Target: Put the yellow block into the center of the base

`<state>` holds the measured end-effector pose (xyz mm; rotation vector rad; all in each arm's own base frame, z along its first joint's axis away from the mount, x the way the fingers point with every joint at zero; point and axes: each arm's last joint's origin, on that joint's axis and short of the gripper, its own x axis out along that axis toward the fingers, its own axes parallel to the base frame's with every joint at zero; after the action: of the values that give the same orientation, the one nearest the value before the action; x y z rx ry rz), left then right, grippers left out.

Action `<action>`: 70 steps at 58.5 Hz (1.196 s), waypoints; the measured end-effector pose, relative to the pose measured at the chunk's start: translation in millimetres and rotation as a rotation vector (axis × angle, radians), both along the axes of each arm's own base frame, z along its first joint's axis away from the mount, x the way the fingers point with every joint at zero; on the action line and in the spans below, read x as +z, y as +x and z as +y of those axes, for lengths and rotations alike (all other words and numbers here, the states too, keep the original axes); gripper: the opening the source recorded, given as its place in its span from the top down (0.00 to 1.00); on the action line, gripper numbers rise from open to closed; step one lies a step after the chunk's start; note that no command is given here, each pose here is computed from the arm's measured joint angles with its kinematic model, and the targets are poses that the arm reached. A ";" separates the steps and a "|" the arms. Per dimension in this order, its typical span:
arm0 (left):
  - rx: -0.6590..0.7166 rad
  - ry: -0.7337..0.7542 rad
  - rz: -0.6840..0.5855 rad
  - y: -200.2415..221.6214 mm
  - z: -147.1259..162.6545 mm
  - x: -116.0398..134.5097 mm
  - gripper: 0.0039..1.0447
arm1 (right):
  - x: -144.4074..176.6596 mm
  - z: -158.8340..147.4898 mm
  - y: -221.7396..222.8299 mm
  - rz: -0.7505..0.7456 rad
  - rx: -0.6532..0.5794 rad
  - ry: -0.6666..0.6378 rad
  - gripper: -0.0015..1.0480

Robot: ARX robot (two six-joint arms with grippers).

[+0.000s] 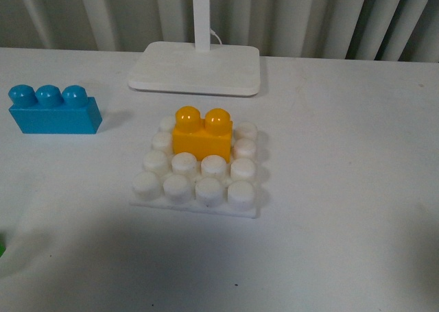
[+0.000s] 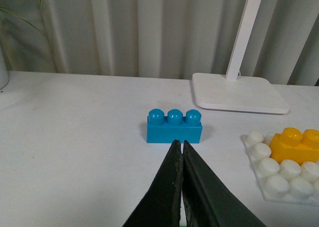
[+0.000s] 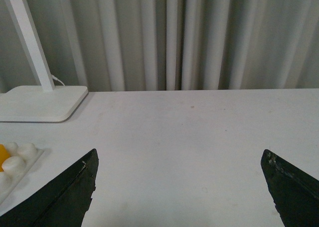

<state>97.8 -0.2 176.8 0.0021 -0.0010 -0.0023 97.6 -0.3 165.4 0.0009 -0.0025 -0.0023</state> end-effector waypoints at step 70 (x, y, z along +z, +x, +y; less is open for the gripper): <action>0.000 -0.003 -0.006 -0.7 0.0 -9.3 0.06 | 0.0 0.0 0.0 0.000 0.000 0.000 0.09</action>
<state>97.1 -0.2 167.5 -0.0010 -0.0074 -0.0019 97.6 -0.3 165.4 0.0009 -0.0029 -0.0023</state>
